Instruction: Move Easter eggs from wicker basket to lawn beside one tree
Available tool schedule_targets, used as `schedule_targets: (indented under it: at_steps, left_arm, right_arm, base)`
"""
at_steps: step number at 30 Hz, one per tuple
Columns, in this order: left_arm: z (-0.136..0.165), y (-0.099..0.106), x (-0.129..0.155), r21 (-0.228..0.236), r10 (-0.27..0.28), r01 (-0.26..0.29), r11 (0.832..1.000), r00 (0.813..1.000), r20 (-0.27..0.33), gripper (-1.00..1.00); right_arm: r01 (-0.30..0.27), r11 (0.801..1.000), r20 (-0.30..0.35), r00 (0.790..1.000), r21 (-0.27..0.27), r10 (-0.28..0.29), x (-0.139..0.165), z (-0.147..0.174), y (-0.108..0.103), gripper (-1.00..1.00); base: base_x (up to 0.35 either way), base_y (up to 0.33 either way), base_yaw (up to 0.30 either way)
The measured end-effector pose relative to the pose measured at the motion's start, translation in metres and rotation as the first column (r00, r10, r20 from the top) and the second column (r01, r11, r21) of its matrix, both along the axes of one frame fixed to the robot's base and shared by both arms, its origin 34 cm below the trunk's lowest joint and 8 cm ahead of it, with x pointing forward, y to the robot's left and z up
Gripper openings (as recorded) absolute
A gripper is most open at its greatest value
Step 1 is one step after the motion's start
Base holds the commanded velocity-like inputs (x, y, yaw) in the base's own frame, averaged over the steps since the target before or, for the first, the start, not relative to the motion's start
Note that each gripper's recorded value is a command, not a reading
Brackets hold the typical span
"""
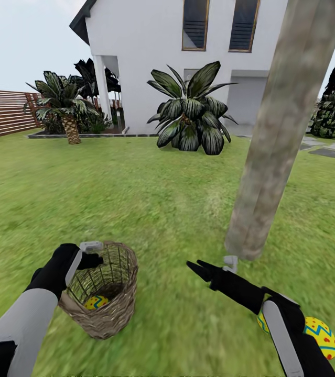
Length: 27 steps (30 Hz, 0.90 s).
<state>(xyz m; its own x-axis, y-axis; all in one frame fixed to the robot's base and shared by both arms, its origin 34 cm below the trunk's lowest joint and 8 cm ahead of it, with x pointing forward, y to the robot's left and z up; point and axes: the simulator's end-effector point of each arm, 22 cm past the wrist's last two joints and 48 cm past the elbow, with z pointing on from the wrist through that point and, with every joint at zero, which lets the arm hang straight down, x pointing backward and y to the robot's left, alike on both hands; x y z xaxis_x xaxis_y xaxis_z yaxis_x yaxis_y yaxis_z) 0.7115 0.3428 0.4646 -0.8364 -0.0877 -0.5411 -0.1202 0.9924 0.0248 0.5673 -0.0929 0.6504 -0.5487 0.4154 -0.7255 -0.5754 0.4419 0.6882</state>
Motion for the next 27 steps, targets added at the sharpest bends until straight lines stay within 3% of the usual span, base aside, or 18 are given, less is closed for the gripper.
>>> schedule_targets:
  at_steps: [6,27]
  left_arm:
    - [-0.013,0.000,-0.003,0.001,-0.001,0.001,1.000,1.000,0.006,1.00]
    - [-0.067,0.000,-0.007,0.004,-0.003,0.003,1.000,0.998,-0.064,1.00]
  right_arm:
    - [-0.012,1.000,0.015,1.000,0.024,0.011,-0.006,-0.007,-0.003,1.00]
    - [-0.022,0.999,-0.088,0.996,0.030,0.025,0.001,-0.053,-0.002,1.00]
  base:
    - [0.000,0.000,0.000]
    - [0.000,0.000,0.000]
